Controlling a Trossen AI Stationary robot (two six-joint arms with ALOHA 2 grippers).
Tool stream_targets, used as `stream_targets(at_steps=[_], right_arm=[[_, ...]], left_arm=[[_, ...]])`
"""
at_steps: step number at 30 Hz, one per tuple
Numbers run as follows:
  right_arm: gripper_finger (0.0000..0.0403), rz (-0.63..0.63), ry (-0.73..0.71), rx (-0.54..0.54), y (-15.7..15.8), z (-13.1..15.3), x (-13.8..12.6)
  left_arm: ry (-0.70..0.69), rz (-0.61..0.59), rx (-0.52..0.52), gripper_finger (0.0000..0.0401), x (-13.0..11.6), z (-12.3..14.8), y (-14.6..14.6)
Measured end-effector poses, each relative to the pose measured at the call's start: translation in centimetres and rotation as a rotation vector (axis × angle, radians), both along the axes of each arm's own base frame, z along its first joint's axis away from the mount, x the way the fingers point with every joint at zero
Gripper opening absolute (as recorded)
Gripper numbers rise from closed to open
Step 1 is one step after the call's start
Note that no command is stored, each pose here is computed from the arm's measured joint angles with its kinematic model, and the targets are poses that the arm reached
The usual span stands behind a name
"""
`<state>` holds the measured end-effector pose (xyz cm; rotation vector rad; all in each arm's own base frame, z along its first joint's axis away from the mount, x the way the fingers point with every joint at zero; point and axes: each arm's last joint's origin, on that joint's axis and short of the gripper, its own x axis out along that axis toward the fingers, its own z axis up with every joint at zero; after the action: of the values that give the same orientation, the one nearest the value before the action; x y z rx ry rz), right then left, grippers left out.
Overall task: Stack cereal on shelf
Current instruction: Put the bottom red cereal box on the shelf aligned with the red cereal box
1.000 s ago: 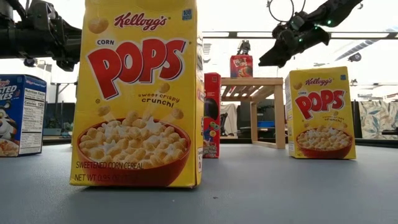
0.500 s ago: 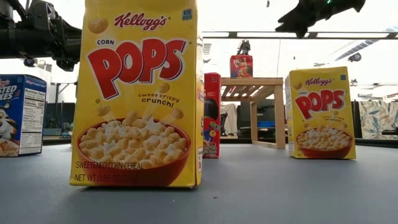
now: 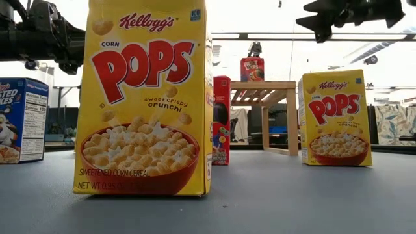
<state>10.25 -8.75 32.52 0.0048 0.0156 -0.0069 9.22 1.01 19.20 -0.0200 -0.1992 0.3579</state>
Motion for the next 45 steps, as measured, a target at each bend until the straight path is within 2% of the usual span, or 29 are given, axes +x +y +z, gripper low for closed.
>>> stream_targets(at_steps=[9, 18, 33, 41, 45], right_arm=[[0.0219, 0.03, -0.112, 0.083, -0.1, -3.8, 1.2], [0.0219, 0.064, -0.162, 0.066, 1.1, -6.1, 2.1], [0.0219, 0.129, -0.124, 0.081, 2.4, -7.2, 3.8], [0.0219, 0.261, -0.096, 0.12, 4.0, -7.8, 5.6], [0.0219, 0.244, -0.076, 0.106, 4.6, -8.3, 6.5]], left_arm=[[0.0, 0.0, 0.0, 0.016, 0.0, 0.0, 0.0], [0.0, 0.0, 0.0, 0.016, 0.0, 0.0, 0.0], [0.0, 0.0, 0.0, 0.016, 0.0, 0.0, 0.0], [0.0, 0.0, 0.0, 0.016, 0.0, 0.0, 0.0], [-0.022, -0.001, -0.003, 0.016, 0.0, 0.2, 0.0]])
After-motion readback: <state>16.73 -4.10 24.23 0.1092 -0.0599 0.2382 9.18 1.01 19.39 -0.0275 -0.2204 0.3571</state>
